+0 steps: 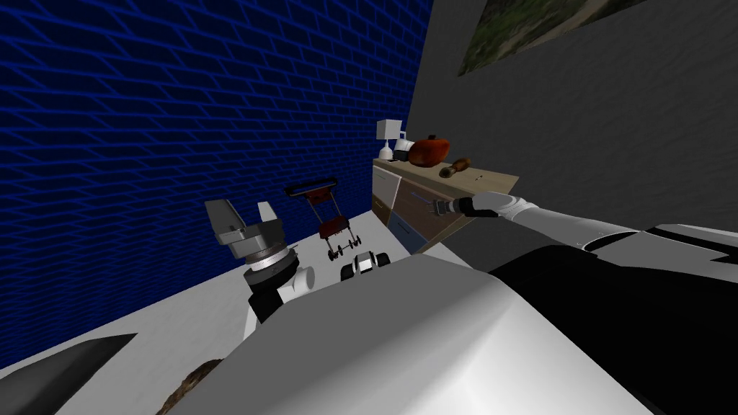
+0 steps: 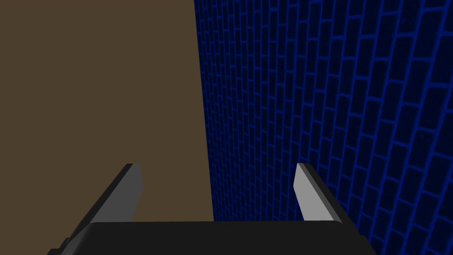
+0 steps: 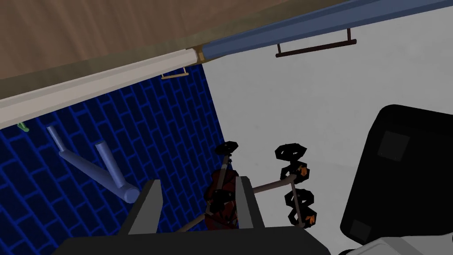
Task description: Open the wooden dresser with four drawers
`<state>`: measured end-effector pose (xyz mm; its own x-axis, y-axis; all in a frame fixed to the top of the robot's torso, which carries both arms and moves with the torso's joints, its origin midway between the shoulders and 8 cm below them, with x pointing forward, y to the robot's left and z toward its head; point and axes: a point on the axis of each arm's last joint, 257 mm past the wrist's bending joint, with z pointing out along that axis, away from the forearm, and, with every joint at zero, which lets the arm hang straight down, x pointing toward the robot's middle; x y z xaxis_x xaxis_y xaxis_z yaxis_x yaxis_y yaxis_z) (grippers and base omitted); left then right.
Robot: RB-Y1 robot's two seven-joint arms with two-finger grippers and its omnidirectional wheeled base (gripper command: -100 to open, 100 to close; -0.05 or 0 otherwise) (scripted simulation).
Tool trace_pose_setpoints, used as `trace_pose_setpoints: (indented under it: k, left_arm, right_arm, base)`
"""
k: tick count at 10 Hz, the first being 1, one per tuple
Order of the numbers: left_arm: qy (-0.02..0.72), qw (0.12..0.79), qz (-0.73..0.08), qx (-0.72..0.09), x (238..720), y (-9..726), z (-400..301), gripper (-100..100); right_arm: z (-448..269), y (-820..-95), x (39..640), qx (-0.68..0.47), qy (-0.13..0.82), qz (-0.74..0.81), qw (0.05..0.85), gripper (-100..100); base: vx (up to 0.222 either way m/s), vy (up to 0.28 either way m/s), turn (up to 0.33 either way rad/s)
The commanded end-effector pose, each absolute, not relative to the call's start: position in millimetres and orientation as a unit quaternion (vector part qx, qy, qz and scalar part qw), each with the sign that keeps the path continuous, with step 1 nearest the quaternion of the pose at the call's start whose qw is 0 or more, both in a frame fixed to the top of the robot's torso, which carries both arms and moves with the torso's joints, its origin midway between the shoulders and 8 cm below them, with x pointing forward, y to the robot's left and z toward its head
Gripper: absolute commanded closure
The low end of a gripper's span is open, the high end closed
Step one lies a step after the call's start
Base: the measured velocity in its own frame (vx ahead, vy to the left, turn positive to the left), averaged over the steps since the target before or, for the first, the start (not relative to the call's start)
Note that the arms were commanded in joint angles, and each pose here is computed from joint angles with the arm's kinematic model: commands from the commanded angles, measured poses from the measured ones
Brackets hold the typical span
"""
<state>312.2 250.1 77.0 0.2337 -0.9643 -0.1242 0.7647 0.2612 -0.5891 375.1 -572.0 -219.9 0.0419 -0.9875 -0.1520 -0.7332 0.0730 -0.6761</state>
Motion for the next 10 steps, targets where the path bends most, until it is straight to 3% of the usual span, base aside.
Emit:
trace_pose_setpoints:
  k: [1,2,3,5,10]
  left_arm:
    - [0.239,0.757,-0.571,-0.209,312,250,77,0]
    - [0.239,0.757,-0.571,-0.209,312,250,77,0]
    - [0.239,0.757,-0.571,-0.209,312,250,77,0]
    - [0.239,0.757,-0.571,-0.209,312,250,77,0]
    - [0.239,0.757,-0.571,-0.209,312,250,77,0]
  right_arm:
    - [-238,-576,366,-0.646,0.668,-0.203,0.308,-100]
    - [-237,-572,366,-0.650,0.668,-0.193,0.307,-100]
    - [-223,-572,372,-0.652,0.662,-0.199,0.311,100]
    - [-229,-570,368,-0.651,0.665,-0.196,0.309,100]
    - [-230,-569,367,-0.650,0.665,-0.196,0.310,100]
  base:
    - [0.027,0.035,0.013]
    - [0.000,0.028,-0.032]
    - [-0.027,-0.018,0.006]
    - [-0.026,0.042,-0.005]
    - [-0.055,0.178,-0.024]
